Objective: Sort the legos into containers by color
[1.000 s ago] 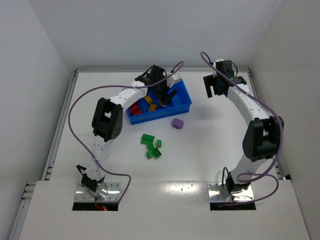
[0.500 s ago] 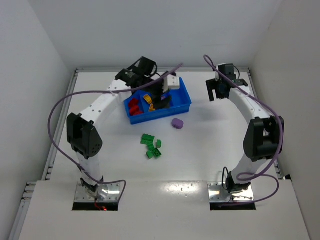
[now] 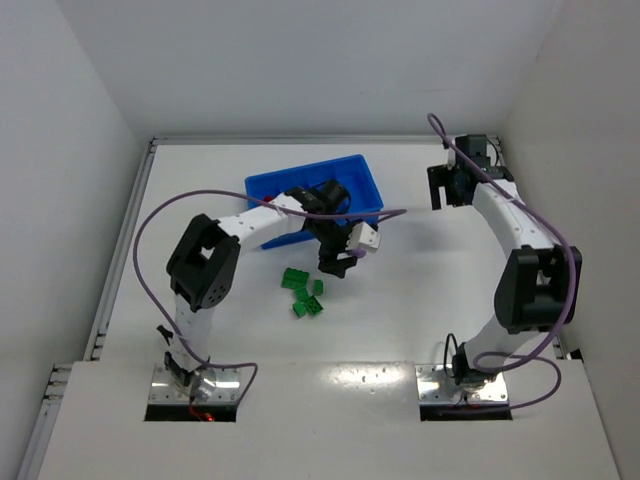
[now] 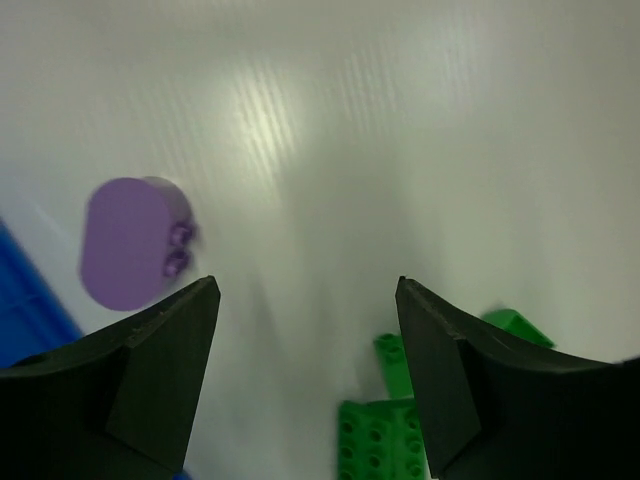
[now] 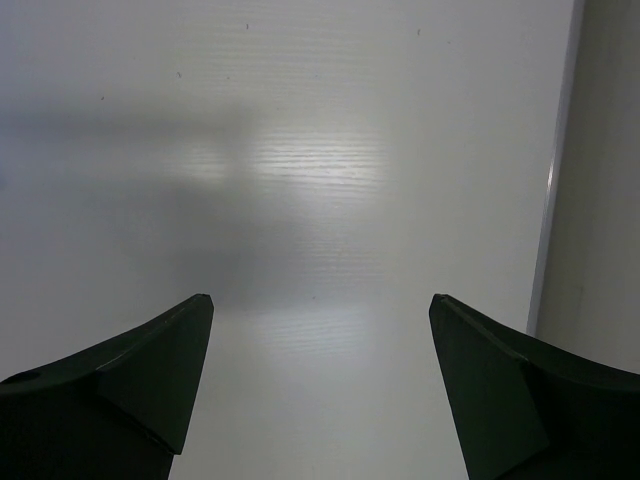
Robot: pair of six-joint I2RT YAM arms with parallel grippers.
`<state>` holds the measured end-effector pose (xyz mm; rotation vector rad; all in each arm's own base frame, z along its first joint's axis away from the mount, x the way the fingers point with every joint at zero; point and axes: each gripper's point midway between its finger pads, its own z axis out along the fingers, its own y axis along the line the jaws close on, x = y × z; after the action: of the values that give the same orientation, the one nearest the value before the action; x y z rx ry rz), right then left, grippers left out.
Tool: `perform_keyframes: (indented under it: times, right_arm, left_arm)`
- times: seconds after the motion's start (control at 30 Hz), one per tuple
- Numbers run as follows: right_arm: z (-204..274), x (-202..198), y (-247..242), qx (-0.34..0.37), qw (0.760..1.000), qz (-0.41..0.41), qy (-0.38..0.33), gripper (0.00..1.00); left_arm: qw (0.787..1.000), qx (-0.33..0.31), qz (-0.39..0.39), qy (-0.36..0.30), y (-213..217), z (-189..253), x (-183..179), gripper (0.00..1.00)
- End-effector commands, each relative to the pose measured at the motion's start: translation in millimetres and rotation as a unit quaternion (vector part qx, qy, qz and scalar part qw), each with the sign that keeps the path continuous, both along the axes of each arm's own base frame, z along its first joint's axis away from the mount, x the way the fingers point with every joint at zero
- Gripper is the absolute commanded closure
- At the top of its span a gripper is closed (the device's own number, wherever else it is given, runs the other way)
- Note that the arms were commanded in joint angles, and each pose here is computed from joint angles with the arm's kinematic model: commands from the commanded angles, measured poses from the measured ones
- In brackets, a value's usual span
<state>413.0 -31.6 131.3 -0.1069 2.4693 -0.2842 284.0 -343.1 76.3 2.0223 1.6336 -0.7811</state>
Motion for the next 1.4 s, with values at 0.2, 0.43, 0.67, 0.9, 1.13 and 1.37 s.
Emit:
perform_keyframes:
  times: [0.2, 0.43, 0.67, 0.9, 1.13, 1.37]
  right_arm:
    - [16.1, -15.3, -14.0, 0.015, 0.999, -0.023, -0.026, 0.1]
    - [13.6, -19.8, -19.6, 0.019, 0.999, -0.029, -0.017, 0.1]
    - [10.5, -17.2, -22.4, 0.022, 0.999, -0.032, -0.01, 0.1]
    - [13.7, -9.9, -21.6, 0.023, 0.999, -0.025, -0.014, 0.1]
    - [12.7, -4.3, -16.3, 0.027, 0.999, -0.017, -0.013, 0.1]
    - [12.2, -3.2, -7.6, 0.039, 0.999, -0.004, -0.013, 0.1]
  left_arm:
    - [0.995, -0.05, -0.009, -0.082, -45.3, 7.1, 49.4, 0.22]
    - [0.995, -0.043, -0.005, -0.088, -53.5, -12.3, 64.1, 0.22]
    - [0.996, -0.023, 0.015, -0.086, -47.3, -35.5, 81.0, 0.22]
    - [0.997, -0.017, 0.031, -0.074, -41.3, -45.5, 88.4, 0.42]
    - [0.997, -0.005, 0.042, -0.062, -27.7, -44.9, 73.8, 0.71]
    - [0.991, -0.097, 0.079, -0.047, -32.3, 59.5, 54.0, 0.87]
